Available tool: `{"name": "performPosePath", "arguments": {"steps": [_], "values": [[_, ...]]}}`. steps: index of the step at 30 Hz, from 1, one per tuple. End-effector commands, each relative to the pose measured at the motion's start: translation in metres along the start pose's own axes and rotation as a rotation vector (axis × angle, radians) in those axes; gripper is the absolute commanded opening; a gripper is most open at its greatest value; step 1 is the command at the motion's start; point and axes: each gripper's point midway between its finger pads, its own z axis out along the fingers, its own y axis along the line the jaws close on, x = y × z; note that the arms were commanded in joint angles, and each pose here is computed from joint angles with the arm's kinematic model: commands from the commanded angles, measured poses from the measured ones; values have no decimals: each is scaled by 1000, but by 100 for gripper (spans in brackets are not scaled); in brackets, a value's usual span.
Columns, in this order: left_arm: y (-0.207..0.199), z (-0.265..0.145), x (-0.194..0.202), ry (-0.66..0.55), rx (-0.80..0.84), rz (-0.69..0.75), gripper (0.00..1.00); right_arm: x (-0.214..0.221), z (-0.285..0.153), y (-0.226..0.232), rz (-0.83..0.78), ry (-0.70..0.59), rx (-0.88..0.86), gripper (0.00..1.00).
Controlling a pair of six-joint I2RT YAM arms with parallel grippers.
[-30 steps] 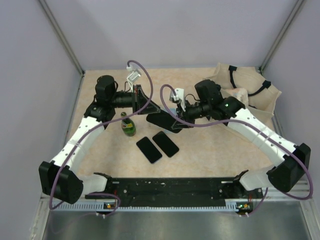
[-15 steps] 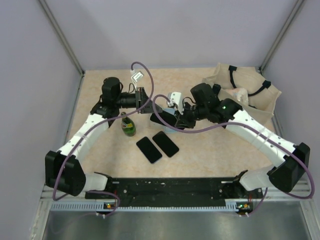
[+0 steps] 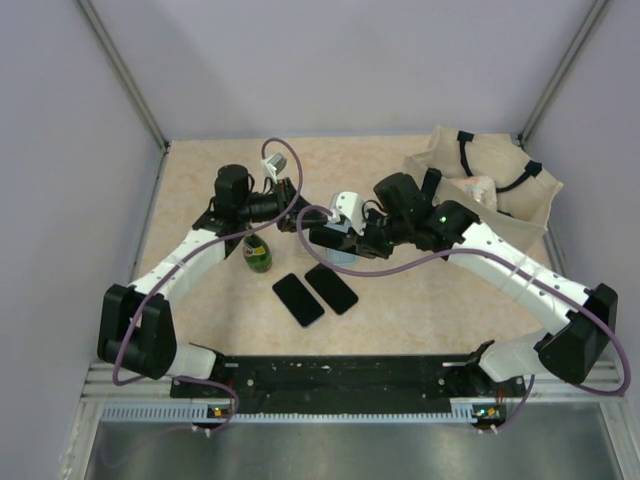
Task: Take the phone out of the phone case
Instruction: Remove the phone case from the phone.
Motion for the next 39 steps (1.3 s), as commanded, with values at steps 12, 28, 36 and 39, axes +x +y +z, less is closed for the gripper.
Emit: {"name": "performPosePath", "arguments": {"steps": [12,28,36,39], "values": [[-13,-16,-11,13,-54,268,5,-73,-28,-4,-144,-292,26,0],[-27,-86,35,333,2,1067,80,-80,-70,19,-11,-414,-282,0],[-39,-66,51,329,68,1188,75,-85,-73,21,31,-443,-357,0],[-46,-60,59,322,102,1239,69,-83,-71,22,41,-439,-368,0]]}}
